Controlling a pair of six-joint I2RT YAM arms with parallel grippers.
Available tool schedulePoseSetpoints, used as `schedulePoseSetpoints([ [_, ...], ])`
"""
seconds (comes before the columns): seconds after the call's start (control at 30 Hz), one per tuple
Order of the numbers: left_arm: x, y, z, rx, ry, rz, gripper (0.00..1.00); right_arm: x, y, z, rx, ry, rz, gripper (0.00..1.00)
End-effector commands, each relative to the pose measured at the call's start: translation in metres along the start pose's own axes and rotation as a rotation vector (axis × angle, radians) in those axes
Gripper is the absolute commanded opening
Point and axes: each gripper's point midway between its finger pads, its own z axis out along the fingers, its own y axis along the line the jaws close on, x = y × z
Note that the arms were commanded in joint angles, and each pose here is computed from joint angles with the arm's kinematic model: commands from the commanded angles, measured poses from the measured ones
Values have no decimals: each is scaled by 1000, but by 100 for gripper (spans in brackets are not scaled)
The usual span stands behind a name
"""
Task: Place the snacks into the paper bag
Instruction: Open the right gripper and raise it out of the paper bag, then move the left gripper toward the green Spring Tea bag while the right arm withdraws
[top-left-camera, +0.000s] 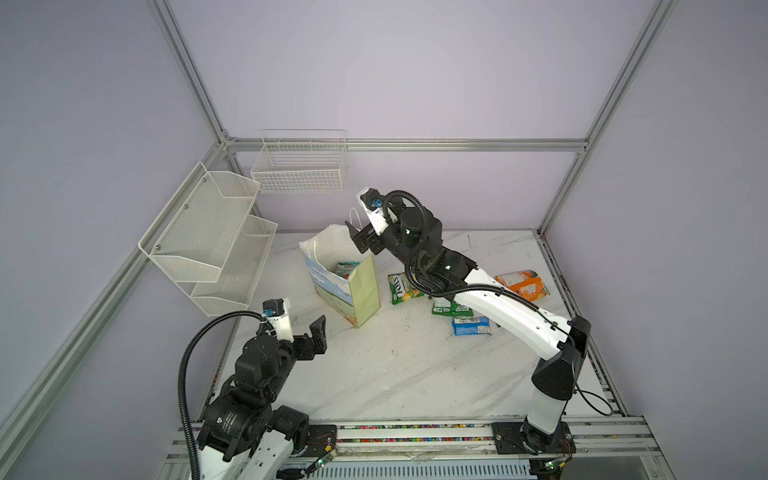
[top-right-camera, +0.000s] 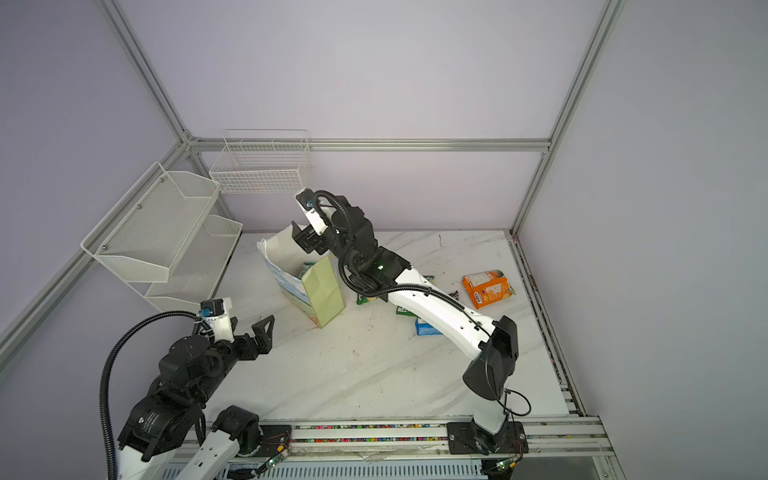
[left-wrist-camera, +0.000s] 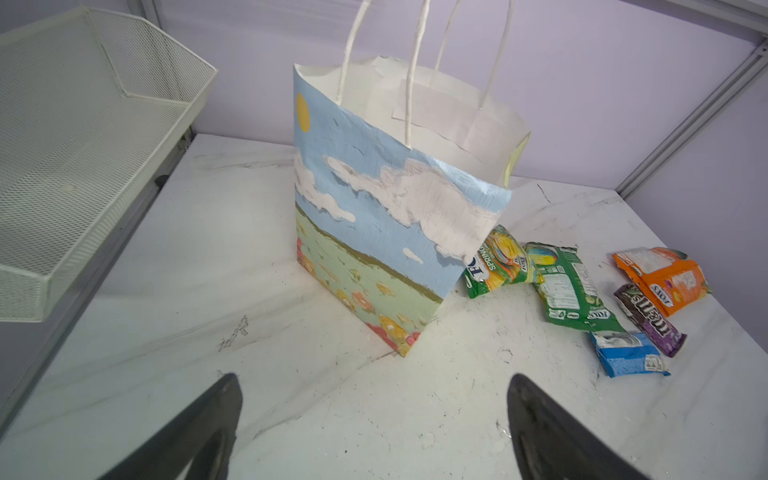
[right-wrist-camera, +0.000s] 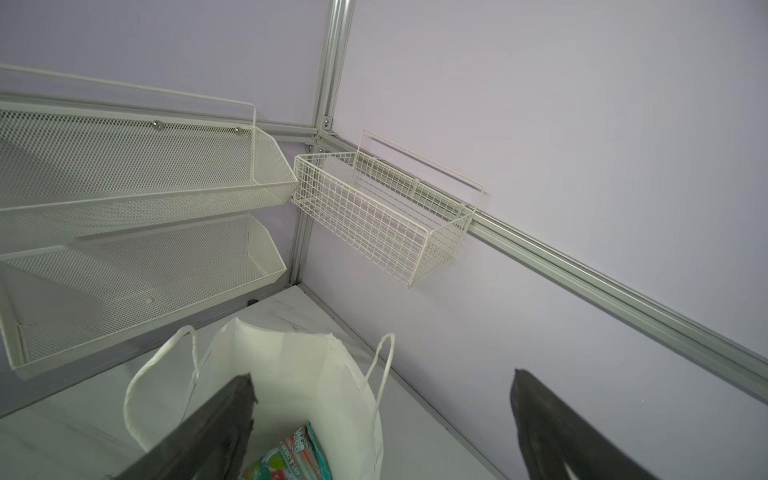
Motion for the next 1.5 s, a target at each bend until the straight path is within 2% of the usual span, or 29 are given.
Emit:
schedulePoseSetpoints([
  [0.0, -34, -34, -8, 156, -38, -37, 98, -21, -35, -30, 81, -22, 186, 97],
  [0.27, -75, -79, -11, 320, -86, -75, 100, 22, -84, -50, 153, 127, 379, 97],
  [0.43, -75, -109, 1, 355, -82, -55, 100, 60, -119, -67, 215, 187, 472, 97],
  [0.67, -59, -178, 20, 381, -53, 58, 100, 111, -168, -90, 309, 256, 615, 97],
  [0.83, -49, -209, 40, 422, -12, 26, 100, 137, -180, -99, 361, 299, 642, 97],
  [1.13, -32, -242, 70, 456, 44, 3, 100, 162, -188, -116, 420, 333, 641, 97],
  [1.17, -29, -244, 74, 452, 53, -1, 100, 153, -190, -125, 422, 309, 642, 97],
  [1.47, -5, -271, 119, 465, 153, -75, 100, 159, -201, -160, 499, 271, 688, 97],
])
